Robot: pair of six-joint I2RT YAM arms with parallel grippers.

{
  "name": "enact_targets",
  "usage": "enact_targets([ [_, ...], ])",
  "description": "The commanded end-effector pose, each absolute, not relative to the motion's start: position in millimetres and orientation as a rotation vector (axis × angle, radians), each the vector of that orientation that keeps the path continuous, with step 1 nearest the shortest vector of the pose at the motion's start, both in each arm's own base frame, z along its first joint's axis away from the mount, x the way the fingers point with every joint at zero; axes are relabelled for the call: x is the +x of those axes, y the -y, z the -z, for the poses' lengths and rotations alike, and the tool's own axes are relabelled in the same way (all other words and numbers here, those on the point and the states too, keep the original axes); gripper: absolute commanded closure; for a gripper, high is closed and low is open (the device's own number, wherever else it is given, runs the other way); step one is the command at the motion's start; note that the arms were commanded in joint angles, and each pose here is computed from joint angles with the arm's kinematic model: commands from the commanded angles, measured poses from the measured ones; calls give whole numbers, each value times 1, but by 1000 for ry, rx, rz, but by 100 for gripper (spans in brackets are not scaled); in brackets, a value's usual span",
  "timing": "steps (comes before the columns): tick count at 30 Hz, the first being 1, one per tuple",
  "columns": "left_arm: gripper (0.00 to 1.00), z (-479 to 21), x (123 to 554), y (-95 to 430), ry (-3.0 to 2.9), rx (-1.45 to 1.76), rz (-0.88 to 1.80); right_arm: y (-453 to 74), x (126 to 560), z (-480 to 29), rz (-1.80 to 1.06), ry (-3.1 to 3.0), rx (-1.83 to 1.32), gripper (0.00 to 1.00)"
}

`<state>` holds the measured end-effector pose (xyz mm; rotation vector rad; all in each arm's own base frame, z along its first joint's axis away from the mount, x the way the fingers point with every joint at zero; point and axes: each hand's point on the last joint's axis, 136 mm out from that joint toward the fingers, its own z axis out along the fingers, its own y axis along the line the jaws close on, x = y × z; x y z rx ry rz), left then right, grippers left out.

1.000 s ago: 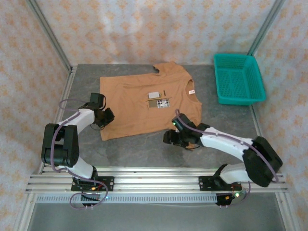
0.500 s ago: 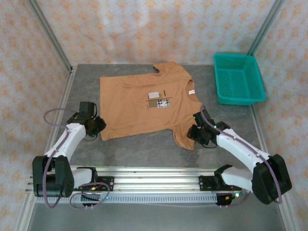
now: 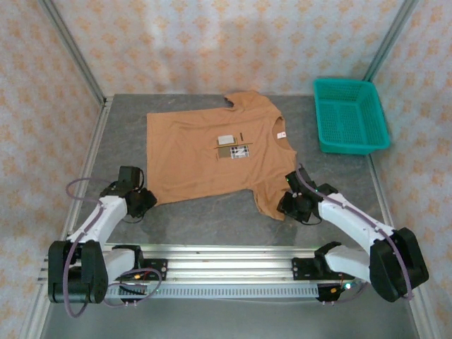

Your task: Fold the inside-out t-shirt

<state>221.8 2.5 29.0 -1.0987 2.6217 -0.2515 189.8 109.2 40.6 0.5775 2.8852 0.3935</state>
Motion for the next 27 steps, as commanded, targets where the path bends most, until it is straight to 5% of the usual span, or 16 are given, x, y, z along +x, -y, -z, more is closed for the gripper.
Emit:
enact_targets([
  [1,71,-21,229,-10,-2584,-1135,211,-109,181,-37,-410,-2905,592,60],
  [11,98,-18,246,-17,-2576,-1133,171,-124,174,-26,-549,-2904,631,62],
  [21,100,-20,245,-19,-2586,-1124,146,-122,180,-19,-472,-2907,617,76],
  [27,100,-24,245,-21,-2583,-1114,131,-119,181,-28,-441,-2907,586,57],
])
